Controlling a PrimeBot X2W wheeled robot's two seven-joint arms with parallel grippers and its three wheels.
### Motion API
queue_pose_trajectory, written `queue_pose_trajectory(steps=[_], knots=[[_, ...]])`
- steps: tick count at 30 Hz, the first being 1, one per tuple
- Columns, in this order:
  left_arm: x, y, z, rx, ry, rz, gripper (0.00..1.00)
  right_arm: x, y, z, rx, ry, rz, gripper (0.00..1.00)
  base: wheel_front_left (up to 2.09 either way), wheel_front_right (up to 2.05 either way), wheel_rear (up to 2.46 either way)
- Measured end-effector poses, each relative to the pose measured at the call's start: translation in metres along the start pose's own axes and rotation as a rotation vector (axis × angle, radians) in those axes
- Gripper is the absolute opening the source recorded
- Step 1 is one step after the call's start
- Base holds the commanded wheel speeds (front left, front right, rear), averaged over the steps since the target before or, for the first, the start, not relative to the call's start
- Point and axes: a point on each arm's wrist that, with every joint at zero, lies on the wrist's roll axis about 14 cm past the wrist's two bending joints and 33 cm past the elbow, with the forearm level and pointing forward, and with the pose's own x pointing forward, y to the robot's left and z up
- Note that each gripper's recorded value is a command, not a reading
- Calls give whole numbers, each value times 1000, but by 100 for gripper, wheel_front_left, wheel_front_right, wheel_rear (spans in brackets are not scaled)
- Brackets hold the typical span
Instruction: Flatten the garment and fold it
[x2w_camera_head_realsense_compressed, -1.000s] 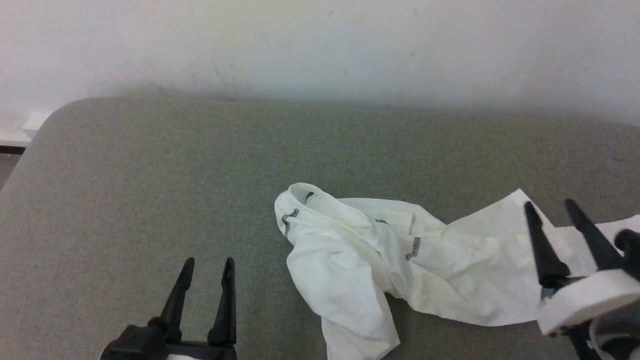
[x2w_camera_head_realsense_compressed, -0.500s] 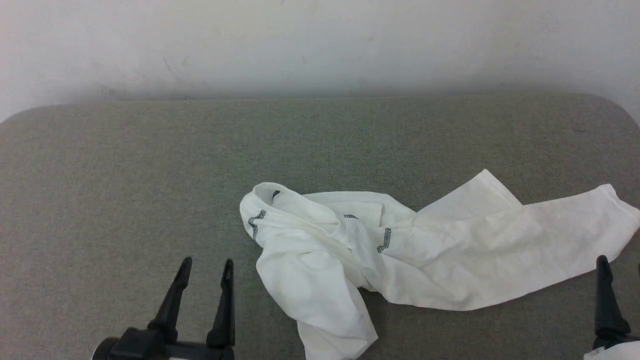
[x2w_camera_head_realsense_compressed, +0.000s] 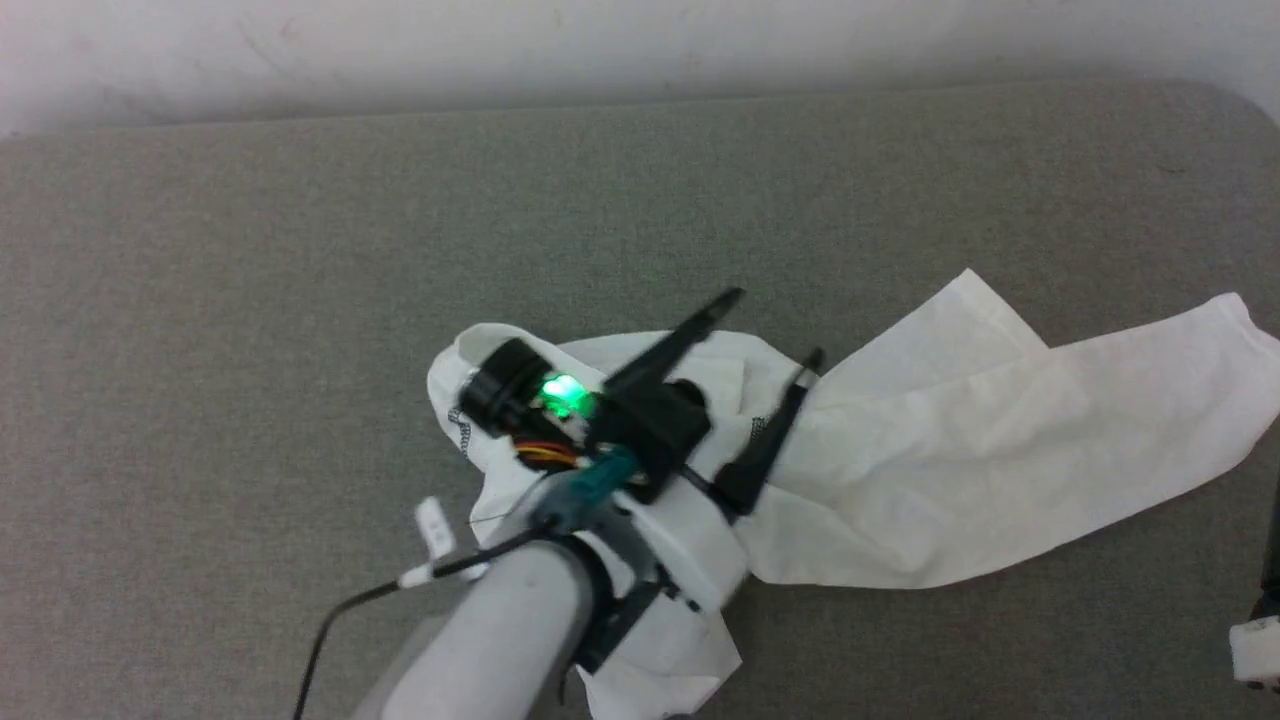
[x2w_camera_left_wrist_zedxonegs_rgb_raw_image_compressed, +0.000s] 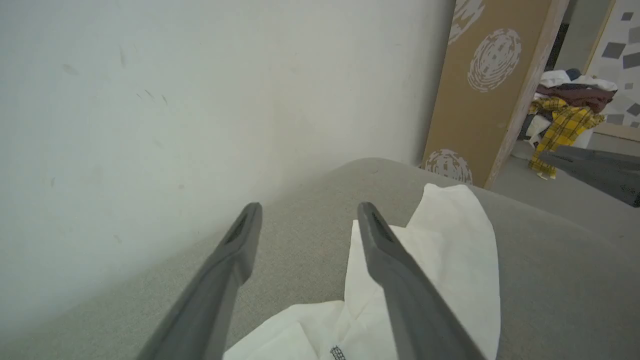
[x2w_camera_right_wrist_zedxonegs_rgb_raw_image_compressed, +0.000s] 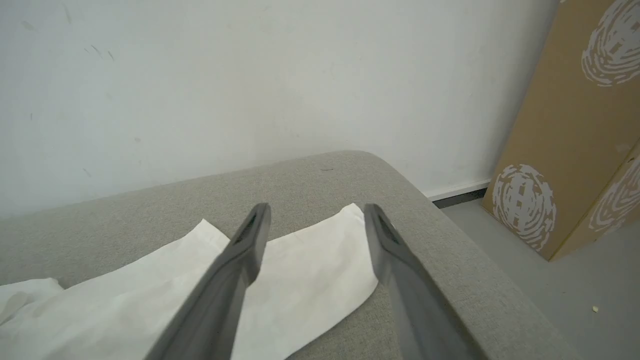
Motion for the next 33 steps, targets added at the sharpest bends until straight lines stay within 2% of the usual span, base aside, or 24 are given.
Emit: queue_pose_trajectory(steps=[4, 8, 13, 16, 22, 23, 24, 25, 33], knots=[[18, -54, -35, -17, 131, -213, 100, 8, -5, -8, -11, 21, -21, 100, 0, 0, 0], [9, -92, -81, -39, 278, -364, 100, 13, -11, -18, -23, 47, -45, 100, 0, 0, 0], [-10, -103, -138, 23, 445, -446, 100, 14, -15, -34, -24, 96, -59, 100, 0, 0, 0], [-16, -99, -162, 119, 512, -473, 100, 15, -13, -37, -22, 102, -55, 100, 0, 0, 0], [-17, -108, -174, 176, 551, -532, 100, 19, -9, -33, -17, 89, -45, 100, 0, 0, 0], [-16, -109, -173, 171, 547, -535, 82, 19, -9, -32, -17, 85, -45, 100, 0, 0, 0], [-15, -110, -171, 160, 543, -534, 46, 18, -9, -30, -16, 82, -46, 100, 0, 0, 0], [-16, -112, -171, 154, 541, -536, 0, 18, -10, -29, -15, 79, -48, 100, 0, 0, 0], [-15, -117, -142, 100, 461, -504, 0, 10, -9, -15, 8, 44, -40, 100, 0, 0, 0]])
